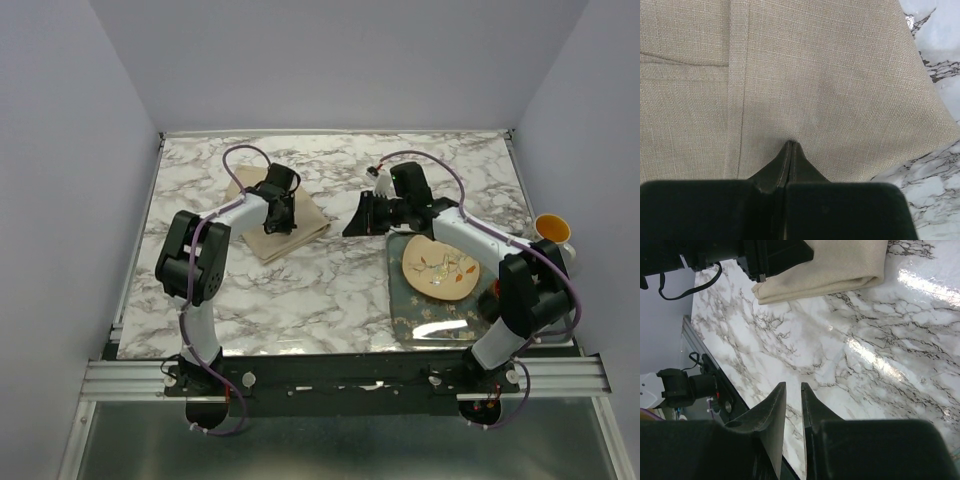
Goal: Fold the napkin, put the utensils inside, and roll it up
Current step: Fold the napkin
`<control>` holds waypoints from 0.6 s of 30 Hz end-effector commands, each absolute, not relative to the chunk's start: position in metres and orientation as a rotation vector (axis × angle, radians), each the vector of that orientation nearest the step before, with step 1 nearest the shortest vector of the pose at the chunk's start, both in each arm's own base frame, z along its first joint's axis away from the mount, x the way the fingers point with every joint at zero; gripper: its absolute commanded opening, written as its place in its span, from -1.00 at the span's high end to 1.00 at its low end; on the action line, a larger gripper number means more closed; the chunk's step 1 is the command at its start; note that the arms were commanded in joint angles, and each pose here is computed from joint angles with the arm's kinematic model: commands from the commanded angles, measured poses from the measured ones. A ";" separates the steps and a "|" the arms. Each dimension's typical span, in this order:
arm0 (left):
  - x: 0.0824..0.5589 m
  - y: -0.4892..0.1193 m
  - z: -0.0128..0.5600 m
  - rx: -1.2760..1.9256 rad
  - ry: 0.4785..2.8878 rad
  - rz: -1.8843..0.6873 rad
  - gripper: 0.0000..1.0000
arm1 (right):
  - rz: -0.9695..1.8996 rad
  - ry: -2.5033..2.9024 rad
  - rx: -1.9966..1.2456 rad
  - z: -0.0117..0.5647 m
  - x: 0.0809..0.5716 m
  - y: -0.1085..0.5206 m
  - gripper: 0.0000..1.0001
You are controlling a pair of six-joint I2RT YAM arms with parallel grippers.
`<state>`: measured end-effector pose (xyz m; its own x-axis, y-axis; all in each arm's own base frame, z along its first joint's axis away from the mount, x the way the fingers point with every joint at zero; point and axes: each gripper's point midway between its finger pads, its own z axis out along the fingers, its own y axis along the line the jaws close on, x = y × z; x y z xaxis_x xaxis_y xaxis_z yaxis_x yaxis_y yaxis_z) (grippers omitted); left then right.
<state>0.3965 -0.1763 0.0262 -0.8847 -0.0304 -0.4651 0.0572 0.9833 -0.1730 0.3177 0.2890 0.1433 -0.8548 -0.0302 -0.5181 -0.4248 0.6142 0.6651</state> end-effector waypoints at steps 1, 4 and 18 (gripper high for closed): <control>0.346 -0.185 -0.013 -0.007 2.794 -0.279 1.00 | 1.113 2.350 -0.363 0.147 0.319 0.282 0.48; 0.331 -0.196 -0.014 -0.047 2.805 -0.326 1.00 | 1.109 2.352 -0.358 0.146 0.319 0.280 0.48; 0.277 -0.253 0.016 -0.221 2.776 -0.592 1.00 | 1.089 2.369 -0.337 0.135 0.308 0.267 0.48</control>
